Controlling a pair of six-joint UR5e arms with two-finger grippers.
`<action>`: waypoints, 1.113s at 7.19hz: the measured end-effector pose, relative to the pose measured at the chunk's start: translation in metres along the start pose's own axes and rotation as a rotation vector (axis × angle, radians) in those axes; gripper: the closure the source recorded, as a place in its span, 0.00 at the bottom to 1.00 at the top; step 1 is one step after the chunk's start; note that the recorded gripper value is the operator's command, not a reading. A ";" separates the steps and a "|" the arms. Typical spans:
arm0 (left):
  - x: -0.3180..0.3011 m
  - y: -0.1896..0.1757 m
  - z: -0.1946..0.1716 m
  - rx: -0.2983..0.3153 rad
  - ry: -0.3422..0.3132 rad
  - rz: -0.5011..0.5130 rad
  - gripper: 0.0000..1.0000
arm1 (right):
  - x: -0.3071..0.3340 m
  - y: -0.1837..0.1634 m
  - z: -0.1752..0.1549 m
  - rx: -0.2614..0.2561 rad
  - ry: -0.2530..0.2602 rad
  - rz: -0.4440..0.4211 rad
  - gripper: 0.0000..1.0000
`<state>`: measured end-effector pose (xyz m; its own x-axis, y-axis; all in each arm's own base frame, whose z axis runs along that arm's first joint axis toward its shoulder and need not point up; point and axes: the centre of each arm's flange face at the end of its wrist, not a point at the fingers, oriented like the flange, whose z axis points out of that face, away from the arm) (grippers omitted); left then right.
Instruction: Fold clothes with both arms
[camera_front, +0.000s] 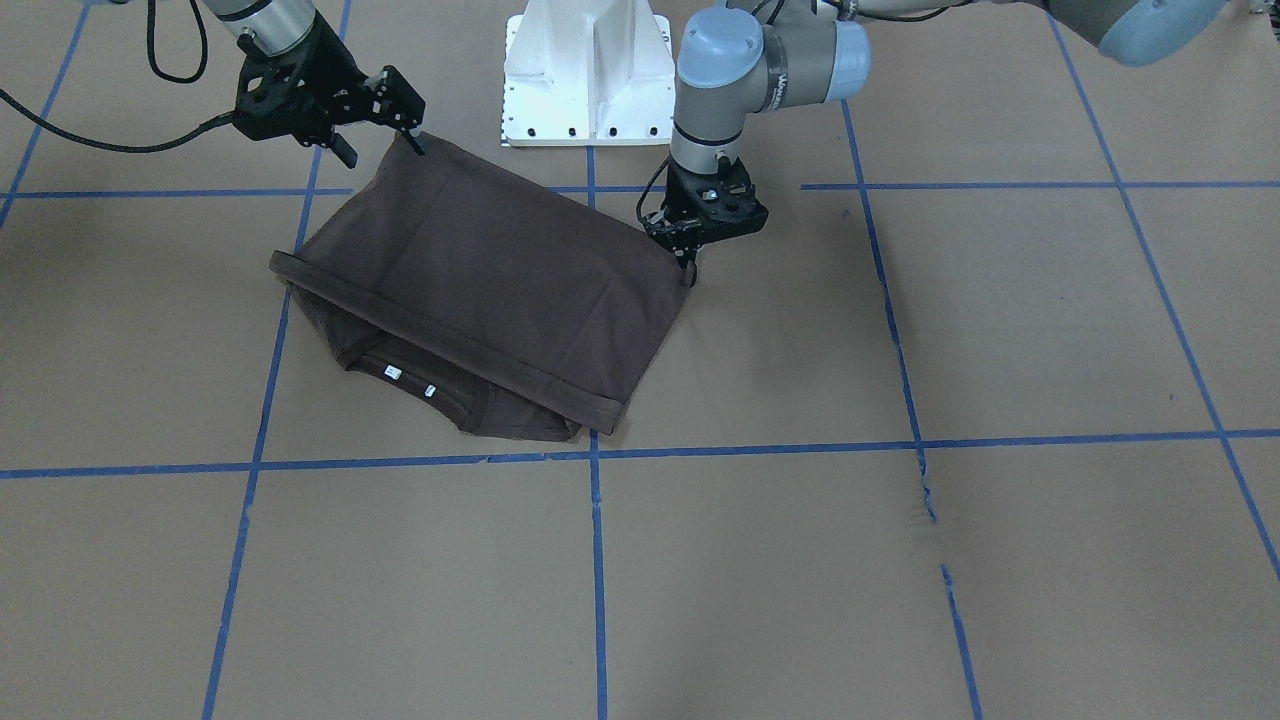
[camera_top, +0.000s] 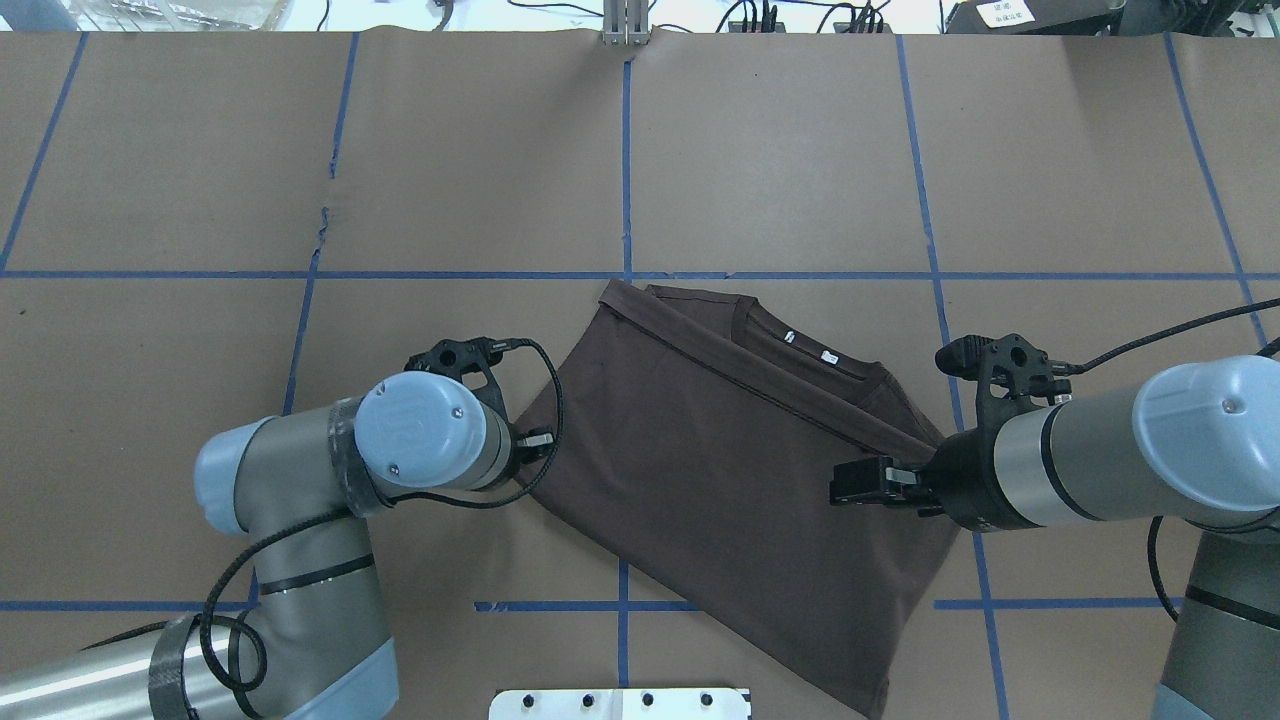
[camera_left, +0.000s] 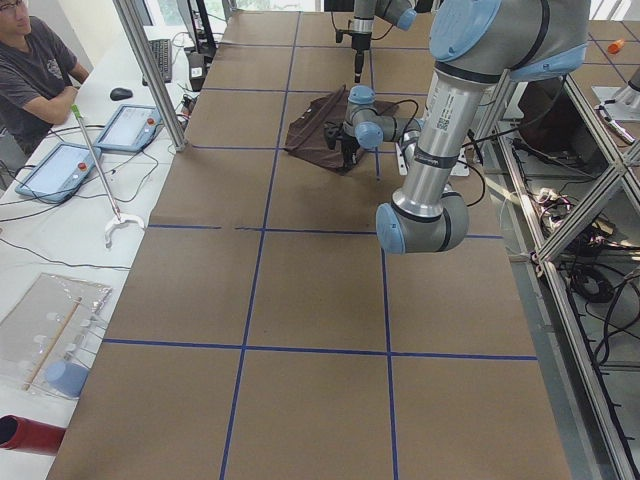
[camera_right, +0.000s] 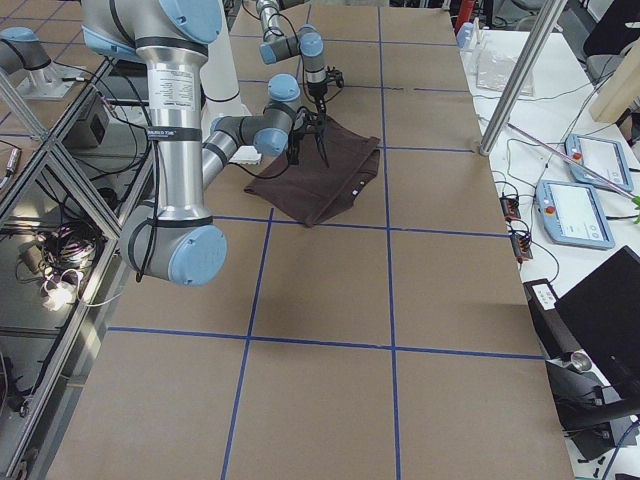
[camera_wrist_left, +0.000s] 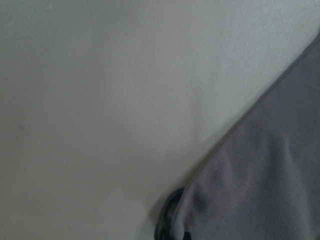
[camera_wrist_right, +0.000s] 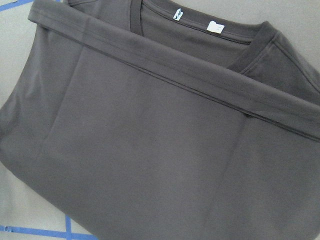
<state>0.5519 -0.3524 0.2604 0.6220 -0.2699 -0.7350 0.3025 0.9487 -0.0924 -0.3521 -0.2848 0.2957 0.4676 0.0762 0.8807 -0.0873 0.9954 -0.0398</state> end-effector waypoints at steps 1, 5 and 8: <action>-0.005 -0.031 -0.002 0.037 -0.007 0.015 1.00 | 0.000 0.000 0.000 0.001 0.000 0.000 0.00; 0.008 -0.191 0.031 0.242 0.016 0.097 1.00 | 0.001 -0.007 0.004 0.022 0.009 0.006 0.00; 0.049 -0.269 0.070 0.341 0.052 0.179 1.00 | -0.011 -0.019 0.018 0.038 0.004 0.009 0.00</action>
<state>0.5512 -0.6324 0.2961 0.6520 -0.0883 -0.7531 0.4206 0.8685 0.2624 -0.3714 -0.3060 0.2949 0.4705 0.0855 0.8782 -0.1245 0.9918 -0.0298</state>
